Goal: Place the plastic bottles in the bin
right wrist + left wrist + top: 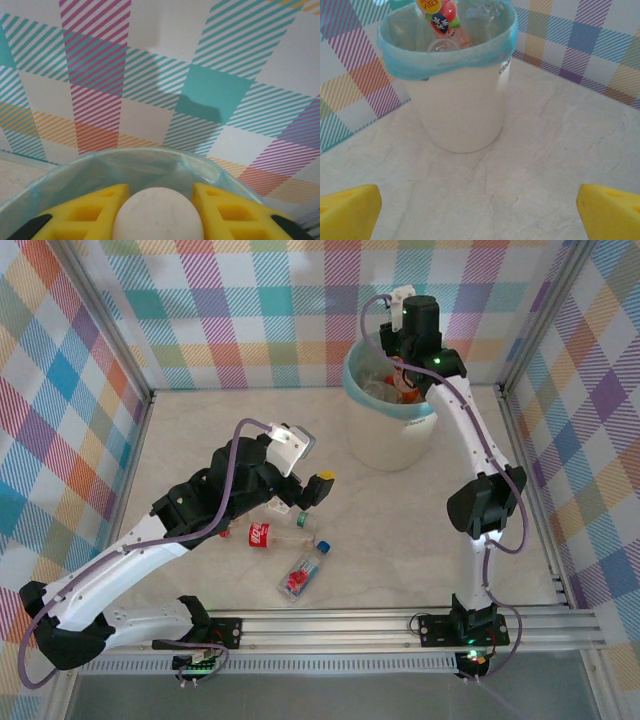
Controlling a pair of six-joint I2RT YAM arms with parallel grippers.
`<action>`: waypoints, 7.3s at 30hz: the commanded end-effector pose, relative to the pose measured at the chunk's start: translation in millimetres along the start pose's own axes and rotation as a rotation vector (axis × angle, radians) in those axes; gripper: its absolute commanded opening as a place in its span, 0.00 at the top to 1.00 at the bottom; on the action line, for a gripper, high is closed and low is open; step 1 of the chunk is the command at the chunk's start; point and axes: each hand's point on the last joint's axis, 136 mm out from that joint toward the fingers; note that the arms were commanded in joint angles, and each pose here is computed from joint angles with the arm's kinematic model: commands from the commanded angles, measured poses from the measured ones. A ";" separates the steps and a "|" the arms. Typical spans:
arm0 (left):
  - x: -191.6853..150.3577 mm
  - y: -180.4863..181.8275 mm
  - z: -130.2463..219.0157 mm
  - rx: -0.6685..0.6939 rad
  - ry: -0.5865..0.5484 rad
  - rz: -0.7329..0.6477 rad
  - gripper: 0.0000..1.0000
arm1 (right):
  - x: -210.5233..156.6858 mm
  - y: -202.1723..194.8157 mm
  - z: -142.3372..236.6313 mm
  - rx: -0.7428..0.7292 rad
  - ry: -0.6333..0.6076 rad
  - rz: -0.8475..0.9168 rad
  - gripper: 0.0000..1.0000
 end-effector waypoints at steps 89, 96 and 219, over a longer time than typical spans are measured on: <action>-277.7 148.8 47.3 0.744 0.387 1.698 0.00 | -68.9 132.6 214.2 0.657 0.143 -0.463 0.30; -299.6 145.4 35.5 0.765 0.443 1.720 0.00 | -72.8 139.9 204.5 0.669 0.162 -0.458 0.29; 31.2 135.2 98.5 0.341 -0.399 1.125 0.00 | 85.6 -27.2 237.6 -0.013 -0.149 -0.061 0.51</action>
Point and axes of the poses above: each hand's point on the last joint's axis, 136 mm out from that joint toward the fingers, its own z axis back along the fingers, its own y axis along the line the jaws close on, x = y × z, and after that the axes turned 8 degrees about z, right-handed
